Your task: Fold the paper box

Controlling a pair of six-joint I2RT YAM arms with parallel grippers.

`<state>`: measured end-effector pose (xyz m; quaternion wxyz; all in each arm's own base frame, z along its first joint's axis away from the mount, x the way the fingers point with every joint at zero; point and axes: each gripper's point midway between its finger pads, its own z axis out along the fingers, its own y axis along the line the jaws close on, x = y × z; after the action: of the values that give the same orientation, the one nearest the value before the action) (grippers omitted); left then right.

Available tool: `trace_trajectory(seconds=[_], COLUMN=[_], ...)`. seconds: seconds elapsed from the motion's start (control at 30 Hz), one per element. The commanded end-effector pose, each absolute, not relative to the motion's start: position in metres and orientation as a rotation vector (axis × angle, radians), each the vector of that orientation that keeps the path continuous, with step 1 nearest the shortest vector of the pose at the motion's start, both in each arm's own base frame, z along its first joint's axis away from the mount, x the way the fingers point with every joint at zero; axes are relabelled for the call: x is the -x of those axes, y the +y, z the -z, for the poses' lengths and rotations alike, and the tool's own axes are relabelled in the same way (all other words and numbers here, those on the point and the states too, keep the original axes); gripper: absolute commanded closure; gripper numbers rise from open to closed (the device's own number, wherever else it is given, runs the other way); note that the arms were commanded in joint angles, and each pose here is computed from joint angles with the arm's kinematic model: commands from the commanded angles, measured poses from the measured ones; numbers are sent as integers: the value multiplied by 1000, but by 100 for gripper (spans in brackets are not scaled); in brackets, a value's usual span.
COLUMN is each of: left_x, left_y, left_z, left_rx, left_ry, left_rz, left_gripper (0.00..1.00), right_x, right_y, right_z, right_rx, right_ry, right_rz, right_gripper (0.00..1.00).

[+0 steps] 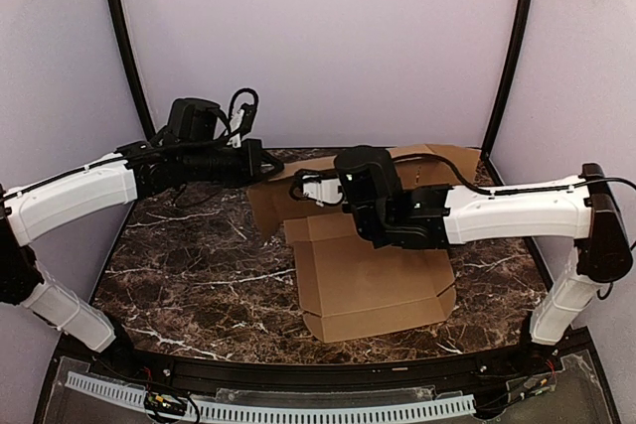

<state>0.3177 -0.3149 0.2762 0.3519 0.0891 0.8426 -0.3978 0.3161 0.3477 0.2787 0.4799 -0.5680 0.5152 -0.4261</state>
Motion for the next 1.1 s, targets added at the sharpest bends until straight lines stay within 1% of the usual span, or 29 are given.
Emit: trace_trajectory(seconds=[0.0,0.1,0.23,0.47,0.63,1.07], left_x=[-311,-309,-307,-304,-303,-299], left_y=[-320,-321,-321,-318,-317,-316], left_z=[-271,-273,-277,-289,-297,-303], left_rx=[-259,-275,-291,-307,-322,-332], left_ry=[2212,2214,2214,2202,2200,2213], left_rz=[1077,1082,1082,1075,1067,1068], left_gripper=[99,99,99,99,99,99], right_x=[-317,-317,-316,-300,-289,-307], right_y=[353,355,358,357,356,349], right_z=[-324,-335,-333,-297,-284,-277], right_rx=[1194,1174,1209,1383,1467,1473], right_ry=[1295,1296,1325,1491,1584,1695], right_rz=[969,949,913,736,617,619], right_gripper=[100,100,100,100,100,100])
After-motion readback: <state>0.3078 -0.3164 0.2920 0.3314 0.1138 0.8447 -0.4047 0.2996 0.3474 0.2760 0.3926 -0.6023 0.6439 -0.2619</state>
